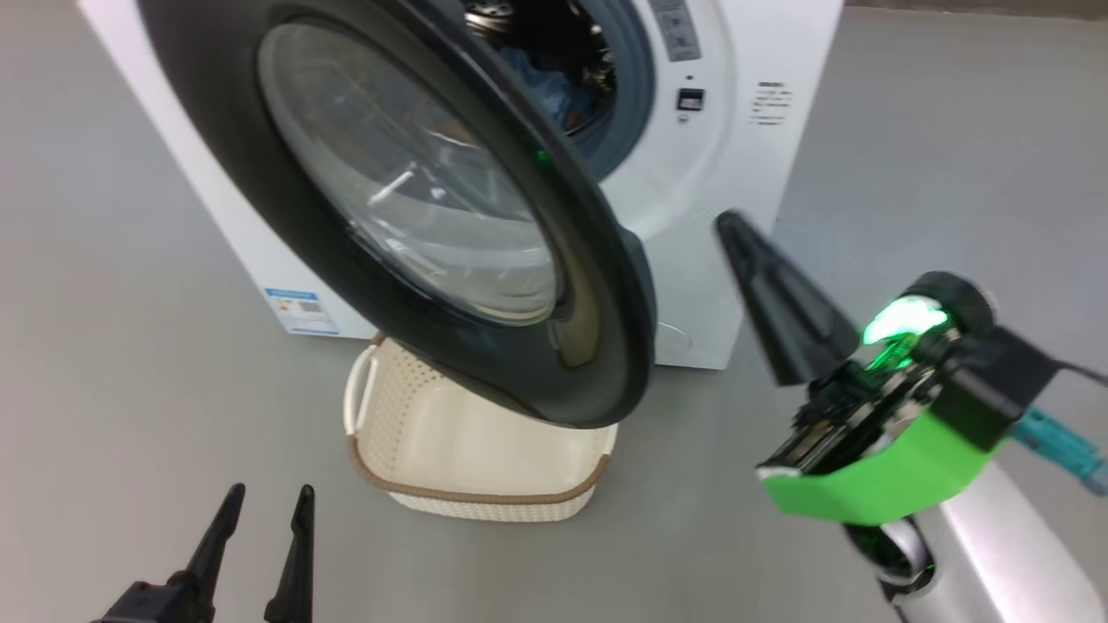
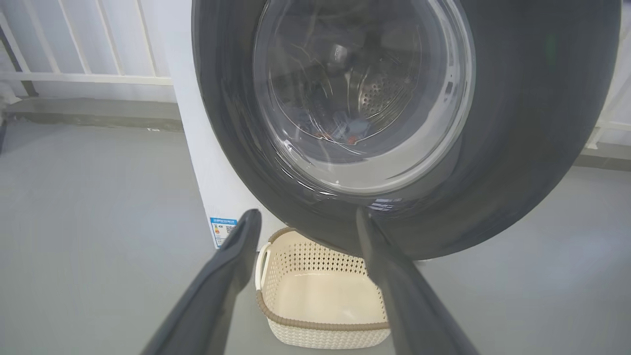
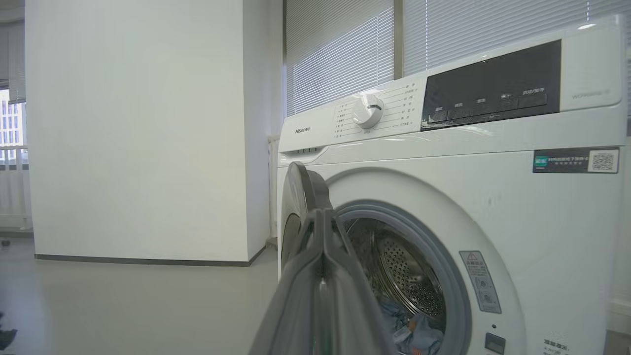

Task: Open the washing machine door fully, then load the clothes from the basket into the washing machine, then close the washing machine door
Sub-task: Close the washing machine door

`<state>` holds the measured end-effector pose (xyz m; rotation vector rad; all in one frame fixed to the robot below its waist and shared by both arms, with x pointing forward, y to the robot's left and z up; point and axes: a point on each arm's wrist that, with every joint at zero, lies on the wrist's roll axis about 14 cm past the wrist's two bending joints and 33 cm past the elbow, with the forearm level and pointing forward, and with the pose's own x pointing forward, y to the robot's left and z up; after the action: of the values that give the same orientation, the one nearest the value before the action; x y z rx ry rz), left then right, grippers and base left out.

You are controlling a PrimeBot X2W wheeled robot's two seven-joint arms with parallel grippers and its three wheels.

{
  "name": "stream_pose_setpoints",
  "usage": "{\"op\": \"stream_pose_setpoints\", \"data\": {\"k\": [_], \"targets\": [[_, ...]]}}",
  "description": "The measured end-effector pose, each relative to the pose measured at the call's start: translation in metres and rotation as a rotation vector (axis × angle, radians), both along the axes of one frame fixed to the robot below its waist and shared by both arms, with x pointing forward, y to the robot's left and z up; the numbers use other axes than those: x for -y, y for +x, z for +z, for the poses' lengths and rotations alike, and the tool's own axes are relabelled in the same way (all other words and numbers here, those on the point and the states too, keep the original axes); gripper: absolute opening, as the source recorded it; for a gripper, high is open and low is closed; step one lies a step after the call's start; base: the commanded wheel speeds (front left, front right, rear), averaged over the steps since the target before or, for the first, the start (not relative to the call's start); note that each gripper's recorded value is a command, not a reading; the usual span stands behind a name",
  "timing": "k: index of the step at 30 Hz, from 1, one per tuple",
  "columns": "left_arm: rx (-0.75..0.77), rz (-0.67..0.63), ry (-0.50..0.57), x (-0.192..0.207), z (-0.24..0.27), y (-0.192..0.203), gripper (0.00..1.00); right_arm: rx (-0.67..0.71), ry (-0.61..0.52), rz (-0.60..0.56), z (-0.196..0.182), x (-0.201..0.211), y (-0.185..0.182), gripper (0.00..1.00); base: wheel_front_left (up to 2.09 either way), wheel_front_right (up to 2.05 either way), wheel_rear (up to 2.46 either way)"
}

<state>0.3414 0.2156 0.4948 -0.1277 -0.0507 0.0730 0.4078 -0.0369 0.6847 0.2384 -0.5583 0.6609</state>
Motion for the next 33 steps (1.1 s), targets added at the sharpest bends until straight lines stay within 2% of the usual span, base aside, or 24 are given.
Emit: {"op": "stream_pose_setpoints", "data": {"k": [5,9,12,23,33], "targets": [[0.006,0.039,-0.020,-0.008,0.002,-0.011,1.00,-0.071,-0.046,0.152,-0.027,-0.047,-0.013,0.00,0.00,0.00,0.00],[0.002,0.060,-0.028,-0.012,0.001,-0.018,1.00,-0.189,-0.114,0.230,-0.073,-0.073,-0.020,0.00,0.00,0.00,0.00],[-0.005,0.074,-0.034,-0.014,-0.001,-0.020,1.00,-0.239,-0.150,0.250,-0.093,-0.081,-0.019,0.00,0.00,0.00,0.00],[-0.041,0.113,-0.036,-0.023,-0.010,-0.025,1.00,-0.404,-0.227,0.229,-0.155,-0.078,0.001,0.00,0.00,0.00,0.00],[-0.066,0.114,-0.035,-0.022,-0.017,-0.023,1.00,-0.466,-0.237,0.161,-0.177,-0.063,0.027,0.00,0.00,0.00,0.00]]}}
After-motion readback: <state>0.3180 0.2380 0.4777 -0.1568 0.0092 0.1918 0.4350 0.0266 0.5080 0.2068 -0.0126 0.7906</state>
